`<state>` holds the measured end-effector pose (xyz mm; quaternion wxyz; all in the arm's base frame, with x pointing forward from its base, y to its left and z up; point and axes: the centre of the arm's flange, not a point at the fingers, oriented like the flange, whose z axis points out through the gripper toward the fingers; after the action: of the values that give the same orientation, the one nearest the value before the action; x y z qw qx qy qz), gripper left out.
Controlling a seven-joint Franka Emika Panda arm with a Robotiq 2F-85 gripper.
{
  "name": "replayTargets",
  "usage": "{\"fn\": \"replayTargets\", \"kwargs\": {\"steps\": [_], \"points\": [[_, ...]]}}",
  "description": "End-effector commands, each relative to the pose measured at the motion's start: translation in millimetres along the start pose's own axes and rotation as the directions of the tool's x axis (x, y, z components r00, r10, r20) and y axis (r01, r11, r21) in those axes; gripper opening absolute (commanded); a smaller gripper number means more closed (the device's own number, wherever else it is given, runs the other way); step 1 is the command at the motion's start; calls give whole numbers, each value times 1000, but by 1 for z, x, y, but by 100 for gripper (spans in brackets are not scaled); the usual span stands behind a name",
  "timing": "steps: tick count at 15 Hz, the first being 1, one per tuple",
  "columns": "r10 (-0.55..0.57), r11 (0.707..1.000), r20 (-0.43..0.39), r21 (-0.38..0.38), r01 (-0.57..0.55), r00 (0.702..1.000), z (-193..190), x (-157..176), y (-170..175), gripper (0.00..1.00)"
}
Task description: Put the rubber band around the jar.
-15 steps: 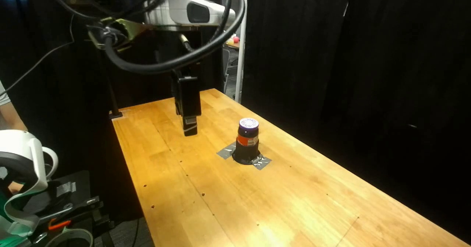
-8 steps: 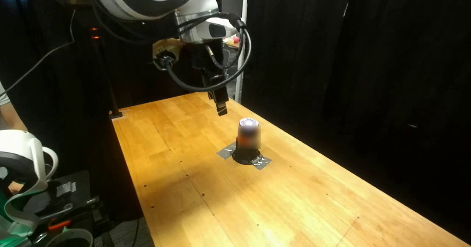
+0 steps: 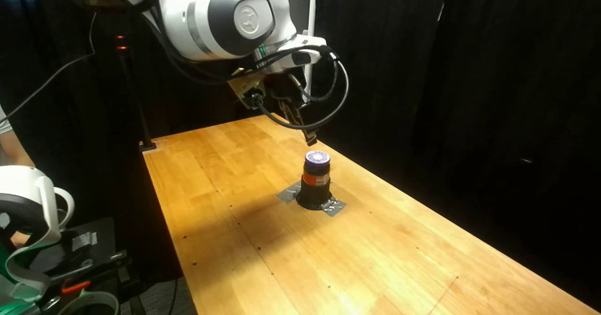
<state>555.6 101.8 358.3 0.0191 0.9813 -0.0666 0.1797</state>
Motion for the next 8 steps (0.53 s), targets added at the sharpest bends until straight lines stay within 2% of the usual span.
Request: {"fn": "replayTargets", "kwargs": {"steps": [1, 8], "points": [[-19, 1000, -21, 0, 19, 1000, 28, 32, -27, 100], [-45, 998, -54, -42, 43, 998, 71, 55, -45, 100]]}}
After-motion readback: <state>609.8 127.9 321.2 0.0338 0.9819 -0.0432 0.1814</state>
